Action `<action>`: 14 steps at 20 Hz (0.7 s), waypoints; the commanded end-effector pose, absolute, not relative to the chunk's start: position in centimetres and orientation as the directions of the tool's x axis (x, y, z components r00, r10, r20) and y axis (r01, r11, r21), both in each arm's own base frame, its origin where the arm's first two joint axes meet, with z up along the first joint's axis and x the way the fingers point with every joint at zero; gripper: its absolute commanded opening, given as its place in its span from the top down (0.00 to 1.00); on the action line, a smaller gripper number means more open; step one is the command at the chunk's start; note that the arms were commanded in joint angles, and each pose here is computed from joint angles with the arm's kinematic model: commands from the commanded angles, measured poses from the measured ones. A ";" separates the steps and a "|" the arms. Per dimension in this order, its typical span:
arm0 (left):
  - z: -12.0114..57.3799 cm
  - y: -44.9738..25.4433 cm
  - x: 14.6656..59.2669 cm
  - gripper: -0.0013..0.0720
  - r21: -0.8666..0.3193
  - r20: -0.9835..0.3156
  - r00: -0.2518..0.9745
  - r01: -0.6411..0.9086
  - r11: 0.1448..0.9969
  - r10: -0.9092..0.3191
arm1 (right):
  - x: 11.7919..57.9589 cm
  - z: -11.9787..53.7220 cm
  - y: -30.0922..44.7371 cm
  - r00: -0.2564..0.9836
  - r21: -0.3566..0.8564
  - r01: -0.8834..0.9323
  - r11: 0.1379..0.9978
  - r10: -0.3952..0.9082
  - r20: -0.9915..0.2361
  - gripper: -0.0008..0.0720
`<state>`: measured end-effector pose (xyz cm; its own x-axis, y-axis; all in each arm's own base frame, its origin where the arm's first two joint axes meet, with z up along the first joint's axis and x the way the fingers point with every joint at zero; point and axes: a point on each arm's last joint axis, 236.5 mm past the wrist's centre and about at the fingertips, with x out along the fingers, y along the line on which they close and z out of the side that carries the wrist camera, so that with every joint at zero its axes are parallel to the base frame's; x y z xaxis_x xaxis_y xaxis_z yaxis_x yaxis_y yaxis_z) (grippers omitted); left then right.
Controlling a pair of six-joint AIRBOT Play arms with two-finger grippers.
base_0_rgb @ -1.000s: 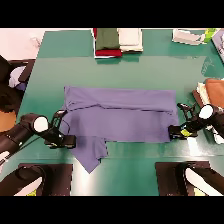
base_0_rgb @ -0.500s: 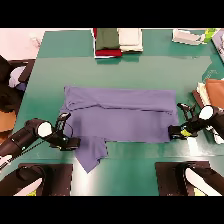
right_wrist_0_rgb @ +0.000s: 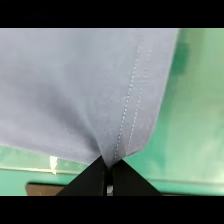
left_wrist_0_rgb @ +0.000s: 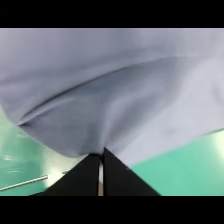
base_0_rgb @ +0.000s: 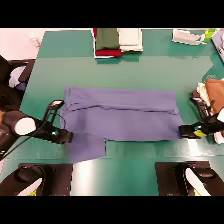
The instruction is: Fold the shirts.
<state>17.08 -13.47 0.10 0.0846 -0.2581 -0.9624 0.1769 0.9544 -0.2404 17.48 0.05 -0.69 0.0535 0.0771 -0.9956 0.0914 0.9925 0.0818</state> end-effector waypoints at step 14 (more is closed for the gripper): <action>1.6 -10.8 40.8 0.94 -0.030 -0.873 0.464 0.259 0.965 -0.152 | 35.7 1.5 -3.1 0.160 0.032 0.096 0.995 0.016 -0.987 0.96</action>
